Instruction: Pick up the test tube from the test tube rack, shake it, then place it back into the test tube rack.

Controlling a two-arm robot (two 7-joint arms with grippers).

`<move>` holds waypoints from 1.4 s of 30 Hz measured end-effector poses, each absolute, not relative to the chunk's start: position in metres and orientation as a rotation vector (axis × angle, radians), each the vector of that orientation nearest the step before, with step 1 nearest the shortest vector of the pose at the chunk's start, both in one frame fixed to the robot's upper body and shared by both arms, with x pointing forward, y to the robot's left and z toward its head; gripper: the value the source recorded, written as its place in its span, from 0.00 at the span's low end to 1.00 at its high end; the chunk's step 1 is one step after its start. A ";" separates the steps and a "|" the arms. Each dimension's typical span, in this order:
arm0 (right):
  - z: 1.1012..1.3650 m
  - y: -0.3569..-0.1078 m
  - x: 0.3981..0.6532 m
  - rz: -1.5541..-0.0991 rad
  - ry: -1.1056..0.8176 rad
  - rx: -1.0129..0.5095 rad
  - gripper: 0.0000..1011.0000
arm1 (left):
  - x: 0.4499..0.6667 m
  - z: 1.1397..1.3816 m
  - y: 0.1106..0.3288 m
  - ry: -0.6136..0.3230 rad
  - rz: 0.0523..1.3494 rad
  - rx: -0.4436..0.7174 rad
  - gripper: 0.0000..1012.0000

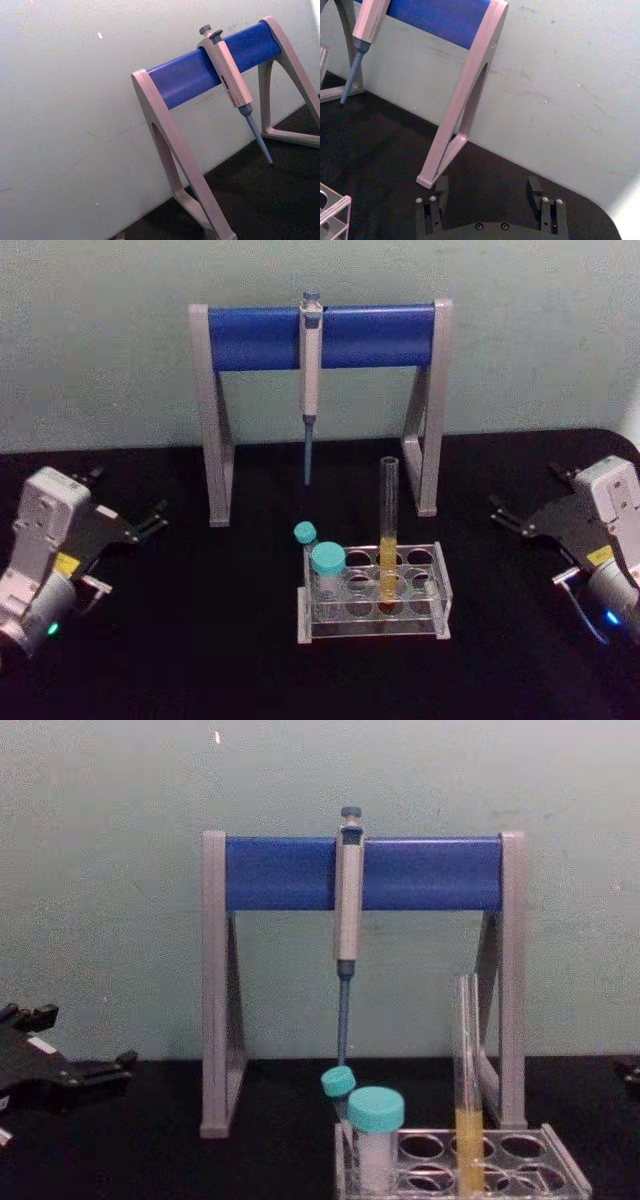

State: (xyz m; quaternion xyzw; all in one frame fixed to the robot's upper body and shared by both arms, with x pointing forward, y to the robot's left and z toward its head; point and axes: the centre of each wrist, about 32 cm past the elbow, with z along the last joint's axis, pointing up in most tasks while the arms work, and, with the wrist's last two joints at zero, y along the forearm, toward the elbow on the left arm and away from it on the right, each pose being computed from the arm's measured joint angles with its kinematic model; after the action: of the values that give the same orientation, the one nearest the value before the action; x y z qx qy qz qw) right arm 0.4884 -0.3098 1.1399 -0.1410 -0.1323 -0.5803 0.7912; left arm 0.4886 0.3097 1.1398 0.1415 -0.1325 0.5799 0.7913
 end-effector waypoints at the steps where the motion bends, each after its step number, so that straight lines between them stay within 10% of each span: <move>1: 1.140 -0.310 0.488 -1.249 -0.285 -0.302 0.99 | 0.489 1.140 0.310 -0.285 1.248 0.304 1.00; 26: 1.165 -0.311 0.449 -1.037 -0.053 -0.179 0.99 | 0.489 1.140 0.310 -0.285 1.248 0.305 1.00; 42: 1.170 -0.306 0.480 -0.803 0.154 -0.101 0.99 | 0.489 1.140 0.310 -0.285 1.248 0.305 1.00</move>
State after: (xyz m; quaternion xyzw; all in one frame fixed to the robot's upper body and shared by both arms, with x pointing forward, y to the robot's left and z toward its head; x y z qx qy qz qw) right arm 0.4795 -0.3061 1.1695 -0.0493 0.0747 -0.3902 0.9163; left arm 0.4886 0.3097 1.1398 0.1415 -0.1324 0.5799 0.7913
